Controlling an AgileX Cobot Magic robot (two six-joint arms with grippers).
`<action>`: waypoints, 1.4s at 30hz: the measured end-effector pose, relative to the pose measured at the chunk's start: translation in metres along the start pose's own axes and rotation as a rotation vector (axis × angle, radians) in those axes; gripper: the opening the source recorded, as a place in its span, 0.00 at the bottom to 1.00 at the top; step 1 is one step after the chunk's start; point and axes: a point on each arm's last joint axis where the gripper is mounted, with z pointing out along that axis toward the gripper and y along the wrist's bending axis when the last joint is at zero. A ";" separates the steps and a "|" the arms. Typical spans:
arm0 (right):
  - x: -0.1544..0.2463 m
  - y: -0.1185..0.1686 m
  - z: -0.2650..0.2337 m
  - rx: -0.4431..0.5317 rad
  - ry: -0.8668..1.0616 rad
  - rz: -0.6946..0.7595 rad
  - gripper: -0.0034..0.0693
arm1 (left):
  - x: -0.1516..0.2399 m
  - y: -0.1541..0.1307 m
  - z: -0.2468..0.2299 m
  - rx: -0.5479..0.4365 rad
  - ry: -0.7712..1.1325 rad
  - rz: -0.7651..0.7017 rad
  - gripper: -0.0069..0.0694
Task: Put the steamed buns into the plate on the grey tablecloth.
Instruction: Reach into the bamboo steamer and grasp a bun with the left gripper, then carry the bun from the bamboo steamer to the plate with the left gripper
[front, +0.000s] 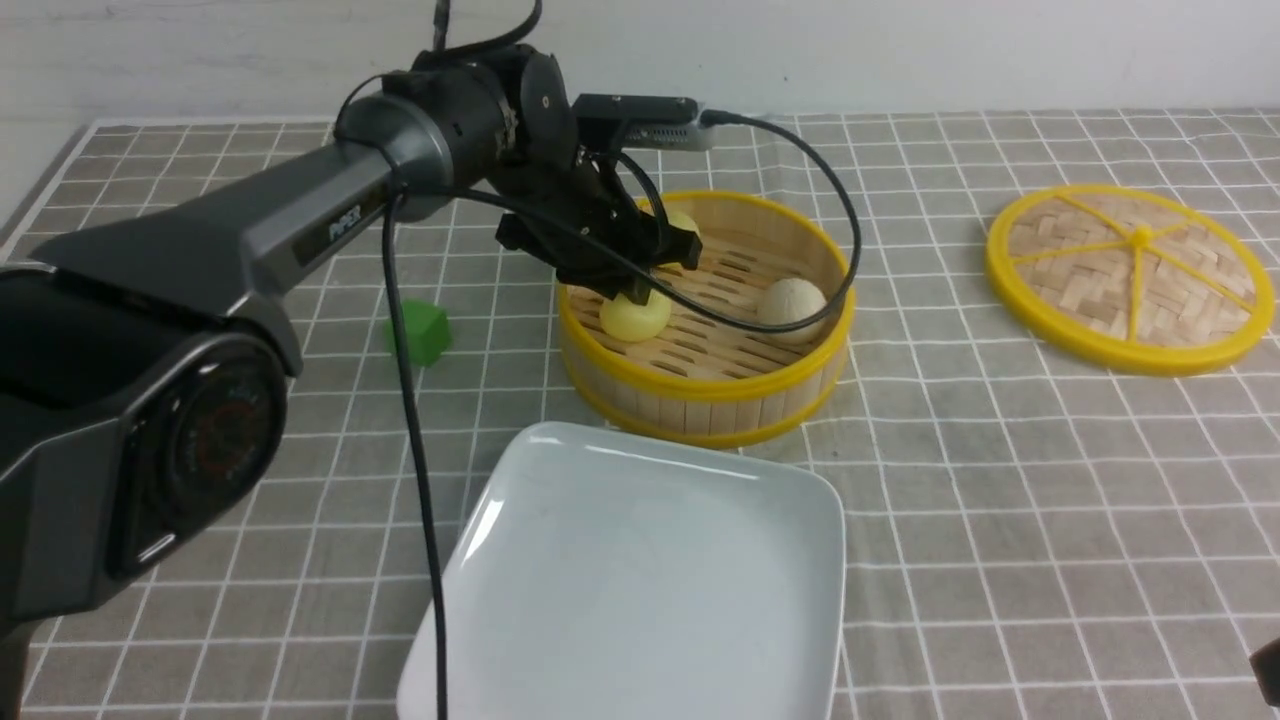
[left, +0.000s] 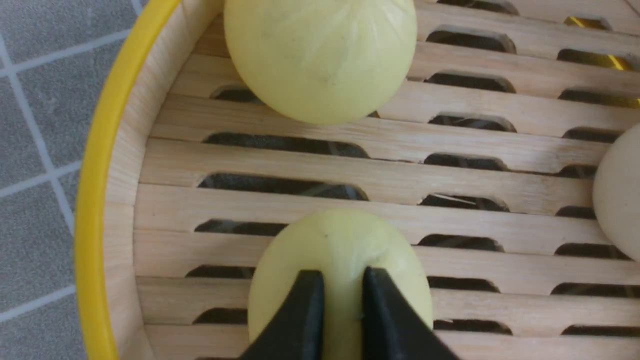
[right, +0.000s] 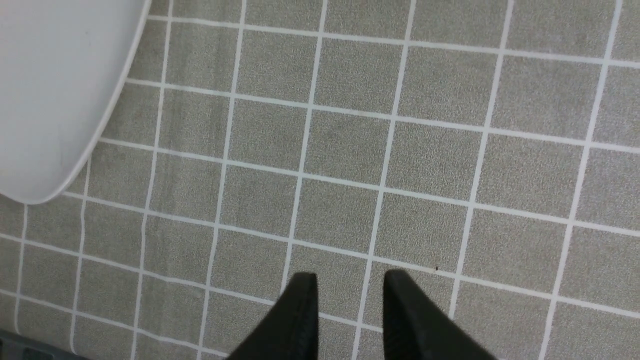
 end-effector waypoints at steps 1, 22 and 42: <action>0.000 0.000 0.000 0.000 0.000 0.000 0.34 | 0.000 -0.001 -0.004 0.002 0.009 0.001 0.14; 0.002 0.000 0.000 -0.003 0.020 0.000 0.35 | 0.040 -0.032 -0.231 0.007 0.039 -0.012 0.12; 0.001 0.001 -0.001 -0.007 0.020 -0.006 0.03 | 0.150 -0.014 -0.116 0.026 0.261 -0.163 0.12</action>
